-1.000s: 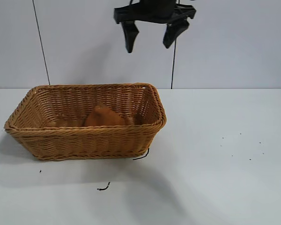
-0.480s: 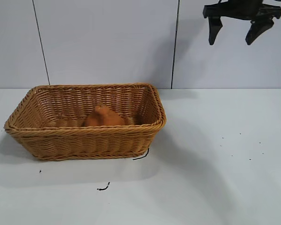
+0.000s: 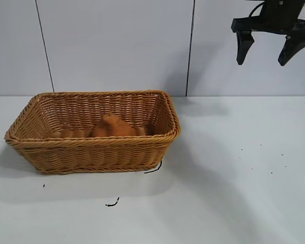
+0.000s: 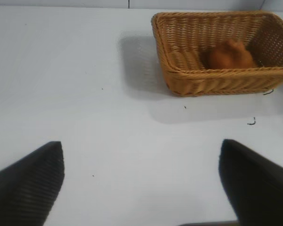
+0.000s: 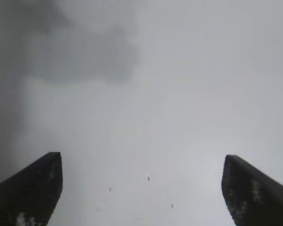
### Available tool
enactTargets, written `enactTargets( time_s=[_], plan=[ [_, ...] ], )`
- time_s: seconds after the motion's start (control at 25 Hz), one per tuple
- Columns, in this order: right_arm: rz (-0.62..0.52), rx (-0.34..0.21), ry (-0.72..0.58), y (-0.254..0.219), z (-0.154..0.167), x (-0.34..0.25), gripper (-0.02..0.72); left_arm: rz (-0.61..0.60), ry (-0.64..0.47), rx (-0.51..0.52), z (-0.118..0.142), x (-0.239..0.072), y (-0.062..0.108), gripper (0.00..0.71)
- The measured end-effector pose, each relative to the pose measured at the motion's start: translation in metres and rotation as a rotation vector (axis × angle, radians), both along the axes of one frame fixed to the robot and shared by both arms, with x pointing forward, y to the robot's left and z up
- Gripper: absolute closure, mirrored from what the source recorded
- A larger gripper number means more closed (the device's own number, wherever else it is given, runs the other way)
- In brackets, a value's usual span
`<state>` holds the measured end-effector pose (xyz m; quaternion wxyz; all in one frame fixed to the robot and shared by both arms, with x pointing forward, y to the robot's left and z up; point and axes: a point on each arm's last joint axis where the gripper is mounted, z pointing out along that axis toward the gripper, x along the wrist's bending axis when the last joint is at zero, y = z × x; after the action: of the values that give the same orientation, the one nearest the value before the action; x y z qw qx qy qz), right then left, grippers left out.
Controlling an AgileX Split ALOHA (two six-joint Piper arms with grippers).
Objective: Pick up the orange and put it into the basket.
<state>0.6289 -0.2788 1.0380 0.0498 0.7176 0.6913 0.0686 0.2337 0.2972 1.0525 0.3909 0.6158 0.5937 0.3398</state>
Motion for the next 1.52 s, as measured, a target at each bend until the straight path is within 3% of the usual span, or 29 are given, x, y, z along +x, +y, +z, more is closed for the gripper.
enactTargets(
  time_s=[0.28, 0.56, 0.92, 1.52],
  plan=[
    [0.011, -0.003, 0.053, -0.005, 0.016, -0.11, 0.048, 0.0, 0.0, 0.0, 0.0, 0.0, 0.0, 0.071],
    [0.027, -0.003, -0.004, -0.01, 0.016, -0.205, 0.048, 0.0, 0.0, 0.0, 0.0, 0.0, 0.0, 0.071],
    [0.048, -0.002, -0.32, -0.014, -0.008, -0.295, 0.048, 0.0, 0.0, 0.0, 0.0, 0.0, 0.0, 0.071],
    [0.044, 0.01, -0.962, -0.019, 0.019, -0.391, 0.048, 0.0, 0.0, 0.0, 0.0, 0.0, 0.0, 0.071]
  ],
)
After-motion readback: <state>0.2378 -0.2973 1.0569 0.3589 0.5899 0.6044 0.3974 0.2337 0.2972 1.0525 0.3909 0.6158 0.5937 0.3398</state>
